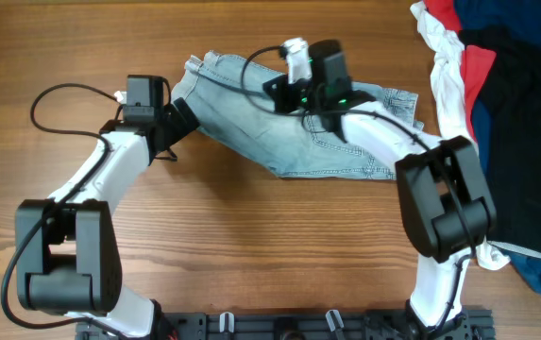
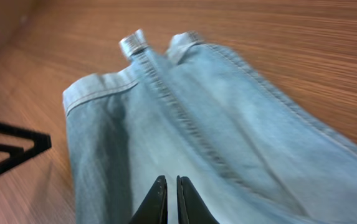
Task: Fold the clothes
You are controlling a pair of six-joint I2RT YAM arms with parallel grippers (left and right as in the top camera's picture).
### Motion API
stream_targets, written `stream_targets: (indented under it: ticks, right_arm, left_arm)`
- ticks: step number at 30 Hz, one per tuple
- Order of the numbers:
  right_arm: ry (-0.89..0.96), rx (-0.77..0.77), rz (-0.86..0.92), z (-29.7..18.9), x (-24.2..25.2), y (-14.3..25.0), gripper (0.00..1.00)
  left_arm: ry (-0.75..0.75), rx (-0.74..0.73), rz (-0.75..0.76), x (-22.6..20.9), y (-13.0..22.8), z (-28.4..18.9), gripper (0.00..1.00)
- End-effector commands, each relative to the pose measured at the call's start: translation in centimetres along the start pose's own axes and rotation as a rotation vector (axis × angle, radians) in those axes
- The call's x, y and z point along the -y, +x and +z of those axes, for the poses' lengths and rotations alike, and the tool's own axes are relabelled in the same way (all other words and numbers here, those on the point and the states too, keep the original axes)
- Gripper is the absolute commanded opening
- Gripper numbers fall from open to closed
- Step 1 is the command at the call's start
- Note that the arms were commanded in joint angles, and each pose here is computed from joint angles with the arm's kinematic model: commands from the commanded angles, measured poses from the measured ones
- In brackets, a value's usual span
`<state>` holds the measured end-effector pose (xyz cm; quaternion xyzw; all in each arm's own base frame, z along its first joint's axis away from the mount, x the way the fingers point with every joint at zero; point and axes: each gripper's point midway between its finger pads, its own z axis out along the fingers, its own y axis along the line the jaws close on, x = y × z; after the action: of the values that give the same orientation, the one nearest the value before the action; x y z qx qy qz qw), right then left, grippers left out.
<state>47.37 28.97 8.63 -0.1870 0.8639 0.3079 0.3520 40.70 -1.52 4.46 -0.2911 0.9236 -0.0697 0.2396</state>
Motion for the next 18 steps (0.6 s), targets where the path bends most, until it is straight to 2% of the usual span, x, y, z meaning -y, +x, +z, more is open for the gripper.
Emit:
stream_targets:
  ticks: [1,8,13,15,18]
  right_arm:
    - [0.030,0.009,-0.067,2.0,0.1,0.6,0.07]
    - [0.013,-0.029,-0.055,5.4,0.8,3.1,0.05]
    - [0.125,-0.003,-0.054,7.0,3.6,3.5,0.05]
    - [0.174,0.060,-0.042,7.6,4.8,1.5,0.06]
    - [0.201,0.192,0.001,6.6,6.3,-4.3,0.06]
  left_arm:
    - [-0.007,0.032,-0.064,-0.9,-1.7,-0.9,1.00]
    - [-0.006,0.033,-0.063,-0.9,-1.7,-0.9,0.99]
    - [-0.007,0.029,-0.062,-0.9,-1.6,-0.9,1.00]
    - [-0.009,0.015,-0.061,-0.9,-1.2,-0.9,1.00]
    - [-0.022,-0.003,-0.059,-1.2,-0.7,-0.9,0.99]
